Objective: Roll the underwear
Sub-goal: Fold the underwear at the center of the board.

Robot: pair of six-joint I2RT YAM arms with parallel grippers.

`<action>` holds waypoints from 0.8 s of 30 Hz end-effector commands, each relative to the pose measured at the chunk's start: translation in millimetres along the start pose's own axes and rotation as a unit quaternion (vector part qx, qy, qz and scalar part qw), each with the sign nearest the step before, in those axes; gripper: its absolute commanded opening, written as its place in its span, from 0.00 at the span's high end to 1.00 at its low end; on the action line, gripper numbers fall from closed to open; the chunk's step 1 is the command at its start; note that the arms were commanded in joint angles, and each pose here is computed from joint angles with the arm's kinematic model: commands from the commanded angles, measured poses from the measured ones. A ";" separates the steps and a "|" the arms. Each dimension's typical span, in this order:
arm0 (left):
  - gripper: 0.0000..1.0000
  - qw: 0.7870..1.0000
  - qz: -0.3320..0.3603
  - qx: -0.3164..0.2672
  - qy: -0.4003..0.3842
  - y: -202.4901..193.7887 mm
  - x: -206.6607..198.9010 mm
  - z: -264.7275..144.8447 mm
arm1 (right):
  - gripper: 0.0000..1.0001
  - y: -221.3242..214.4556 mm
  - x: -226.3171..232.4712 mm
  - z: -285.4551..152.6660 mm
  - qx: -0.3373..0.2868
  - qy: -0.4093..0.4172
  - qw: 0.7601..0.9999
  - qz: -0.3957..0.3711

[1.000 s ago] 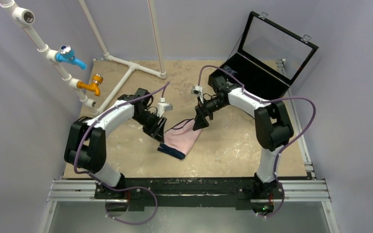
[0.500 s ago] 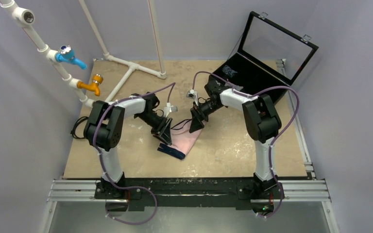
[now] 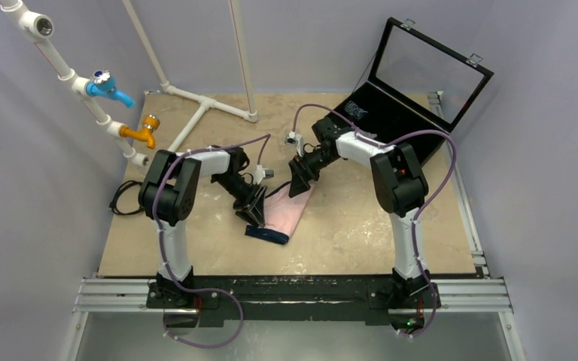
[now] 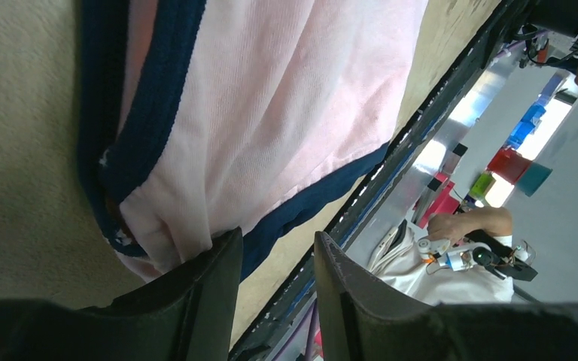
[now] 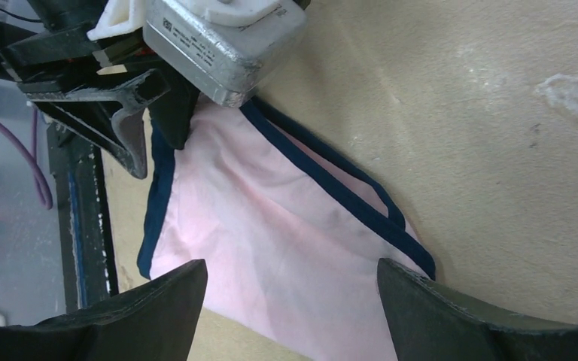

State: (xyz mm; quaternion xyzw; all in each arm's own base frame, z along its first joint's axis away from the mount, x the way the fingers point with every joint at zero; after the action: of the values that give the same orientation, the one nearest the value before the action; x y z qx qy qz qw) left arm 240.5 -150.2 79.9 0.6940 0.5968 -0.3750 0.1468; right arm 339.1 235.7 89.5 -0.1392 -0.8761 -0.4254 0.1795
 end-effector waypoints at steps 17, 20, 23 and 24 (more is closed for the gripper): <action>0.58 0.994 0.083 -0.037 -0.067 1.3 -26.6 -19.1 | 0.14 32.7 30.7 -41.4 0.022 0.009 0.995 -0.093; 0.56 0.990 0.113 -0.048 -0.073 -3.0 -37.0 -29.0 | 0.14 33.5 39.4 -50.2 0.026 -0.020 0.994 -0.106; 0.53 0.987 0.138 -0.062 -0.063 -7.3 -42.0 -37.4 | 0.14 29.3 45.8 -56.7 0.030 -0.056 0.992 -0.111; 0.52 0.986 0.145 -0.067 -0.056 -8.7 -42.9 -39.7 | 0.14 27.1 47.4 -57.8 0.033 -0.069 0.991 -0.111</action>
State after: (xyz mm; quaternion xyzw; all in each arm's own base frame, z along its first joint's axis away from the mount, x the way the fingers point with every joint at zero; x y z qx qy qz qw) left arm 241.9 -154.8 112.4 0.7154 0.5456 -0.3749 0.2237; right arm 322.2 216.4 139.1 -0.0767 -0.9019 -0.4002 0.1433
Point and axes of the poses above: each gripper's point midway between its finger pads, its own z axis out along the fingers, its own x axis along the line the jaws close on, y = z × x, the point moved 8 cm from there along -z, back along the fingers, and after that the axes turned 15 degrees about -z, right-handed, at the moved point
